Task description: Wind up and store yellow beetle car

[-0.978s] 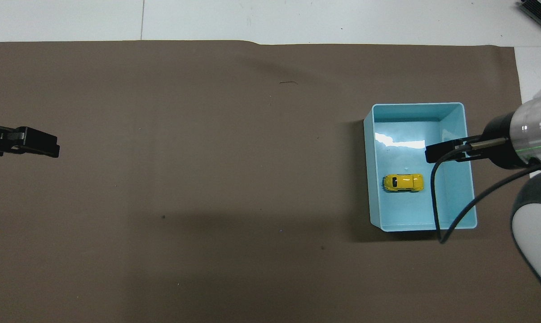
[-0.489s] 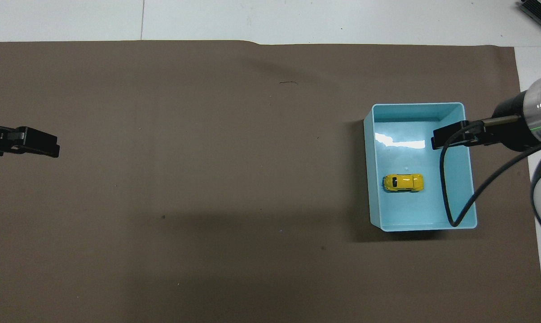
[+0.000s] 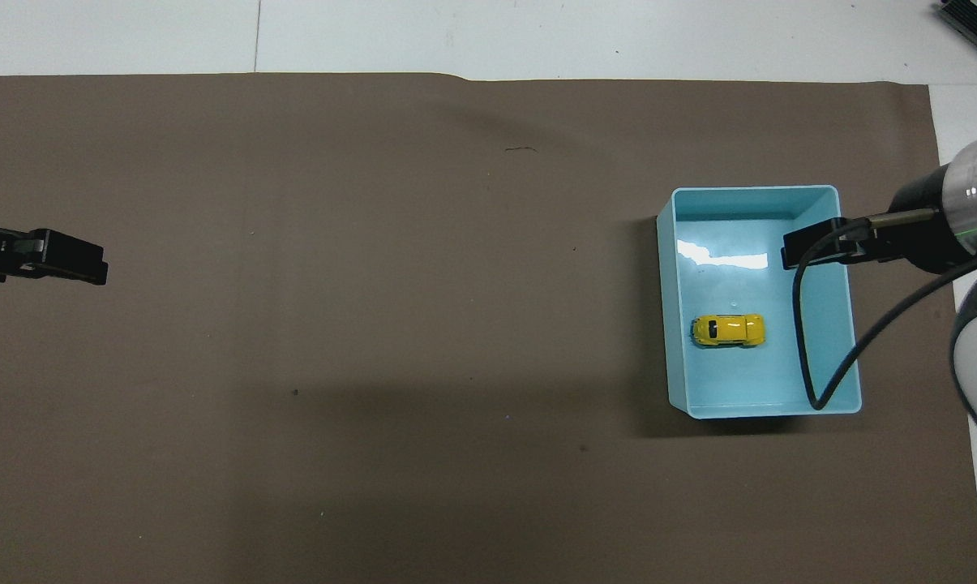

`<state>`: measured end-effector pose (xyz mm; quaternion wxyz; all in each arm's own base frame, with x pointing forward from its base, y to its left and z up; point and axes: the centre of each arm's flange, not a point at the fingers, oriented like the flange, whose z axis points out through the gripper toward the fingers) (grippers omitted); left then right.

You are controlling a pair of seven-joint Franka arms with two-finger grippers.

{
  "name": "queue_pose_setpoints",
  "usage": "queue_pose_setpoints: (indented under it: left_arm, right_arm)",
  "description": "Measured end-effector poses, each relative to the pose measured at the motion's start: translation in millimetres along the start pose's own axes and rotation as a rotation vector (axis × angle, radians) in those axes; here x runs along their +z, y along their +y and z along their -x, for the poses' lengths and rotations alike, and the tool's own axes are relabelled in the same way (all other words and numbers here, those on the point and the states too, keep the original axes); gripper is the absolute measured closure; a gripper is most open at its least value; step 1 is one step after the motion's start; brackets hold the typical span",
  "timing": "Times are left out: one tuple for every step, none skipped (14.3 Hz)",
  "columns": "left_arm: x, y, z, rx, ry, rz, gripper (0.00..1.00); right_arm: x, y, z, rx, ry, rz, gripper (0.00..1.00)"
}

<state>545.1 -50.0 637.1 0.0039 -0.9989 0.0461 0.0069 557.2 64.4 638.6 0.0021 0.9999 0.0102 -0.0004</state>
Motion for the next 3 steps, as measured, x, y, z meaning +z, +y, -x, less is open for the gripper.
queue_pose_setpoints:
  left_arm:
    - [0.0, 0.0, 0.0, 0.0, 0.0, 0.0, 0.0]
    - [0.0, 0.0, 0.0, 0.0, 0.0, 0.0, 0.0]
    - [0.0, 0.0, 0.0, 0.0, 0.0, 0.0, 0.0]
  right_arm:
    - [0.1, 0.5, 0.2, 0.004, -0.002, 0.004, 0.0]
    - [0.2, 0.5, 0.2, 0.01, -0.002, 0.005, 0.0]
    - [0.2, 0.6, 0.2, 0.017, -0.002, 0.005, 0.0]
